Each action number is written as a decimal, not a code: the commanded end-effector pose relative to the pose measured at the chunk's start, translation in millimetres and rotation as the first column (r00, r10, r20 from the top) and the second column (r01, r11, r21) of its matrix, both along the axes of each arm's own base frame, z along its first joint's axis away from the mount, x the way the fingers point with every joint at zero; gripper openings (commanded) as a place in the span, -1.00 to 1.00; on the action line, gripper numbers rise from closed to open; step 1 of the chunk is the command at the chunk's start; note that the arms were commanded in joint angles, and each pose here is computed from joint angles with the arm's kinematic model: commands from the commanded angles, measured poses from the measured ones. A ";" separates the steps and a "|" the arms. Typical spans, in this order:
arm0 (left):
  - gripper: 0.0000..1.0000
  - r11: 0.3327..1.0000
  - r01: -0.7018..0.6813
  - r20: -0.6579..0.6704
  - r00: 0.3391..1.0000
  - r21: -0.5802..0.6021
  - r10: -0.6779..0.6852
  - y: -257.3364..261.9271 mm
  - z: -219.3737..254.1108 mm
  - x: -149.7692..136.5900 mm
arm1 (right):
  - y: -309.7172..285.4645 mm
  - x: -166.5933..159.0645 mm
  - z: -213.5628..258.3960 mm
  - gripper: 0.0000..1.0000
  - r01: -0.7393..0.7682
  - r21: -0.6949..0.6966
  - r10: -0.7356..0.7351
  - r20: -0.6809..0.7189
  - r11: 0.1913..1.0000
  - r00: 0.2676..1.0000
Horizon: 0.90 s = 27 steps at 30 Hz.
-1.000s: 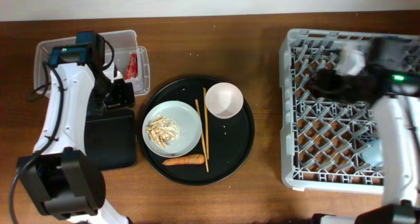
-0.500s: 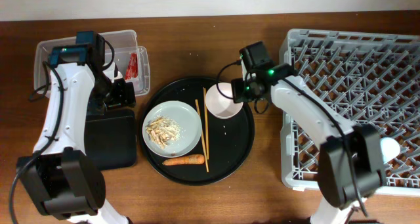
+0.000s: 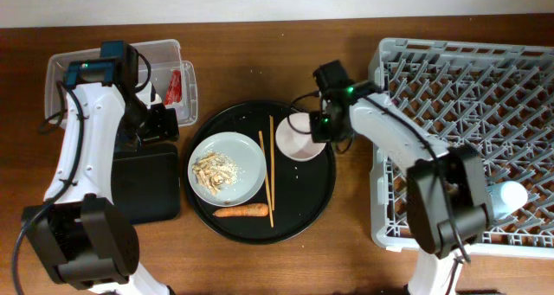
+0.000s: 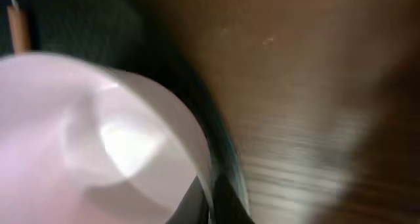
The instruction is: Sort waste into correct bins and load items into the dishwasher rack
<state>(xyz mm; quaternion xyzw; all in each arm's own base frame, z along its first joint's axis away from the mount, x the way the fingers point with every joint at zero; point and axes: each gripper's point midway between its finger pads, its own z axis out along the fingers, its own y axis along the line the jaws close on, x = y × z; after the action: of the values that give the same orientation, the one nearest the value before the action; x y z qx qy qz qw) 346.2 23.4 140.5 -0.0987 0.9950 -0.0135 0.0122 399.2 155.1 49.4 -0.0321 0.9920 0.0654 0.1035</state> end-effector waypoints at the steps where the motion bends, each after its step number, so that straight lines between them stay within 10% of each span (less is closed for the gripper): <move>1: 0.74 1.000 -0.002 0.036 0.999 -0.009 0.003 -1.6 11.2 1.5 | -45.6 34.0 115.7 -0.92 0.071 -0.041 -0.058 0.247 0.997 0.967; 9: 0.74 1.000 -0.002 0.035 0.999 -0.009 0.003 -1.6 11.2 1.3 | -228.0 13.4 233.3 -0.92 0.467 -0.302 -0.268 0.518 0.831 0.812; 19: 0.74 0.999 0.000 0.043 0.999 -0.036 0.002 -6.3 11.5 2.9 | -417.6 -43.0 269.9 -0.92 0.813 -0.582 -0.410 0.746 -0.019 0.525; 27: 0.74 0.999 -0.001 0.043 0.999 -0.038 0.002 -6.5 11.6 2.9 | -414.3 0.1 135.8 -0.92 0.703 -0.707 -0.500 0.582 0.078 0.641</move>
<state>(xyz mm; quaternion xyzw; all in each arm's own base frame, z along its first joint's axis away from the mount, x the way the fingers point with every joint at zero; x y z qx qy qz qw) 347.5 18.7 140.8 -0.0984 0.9947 -0.0276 0.0138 394.1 -270.8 203.0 0.3030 0.7595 -0.5514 0.1651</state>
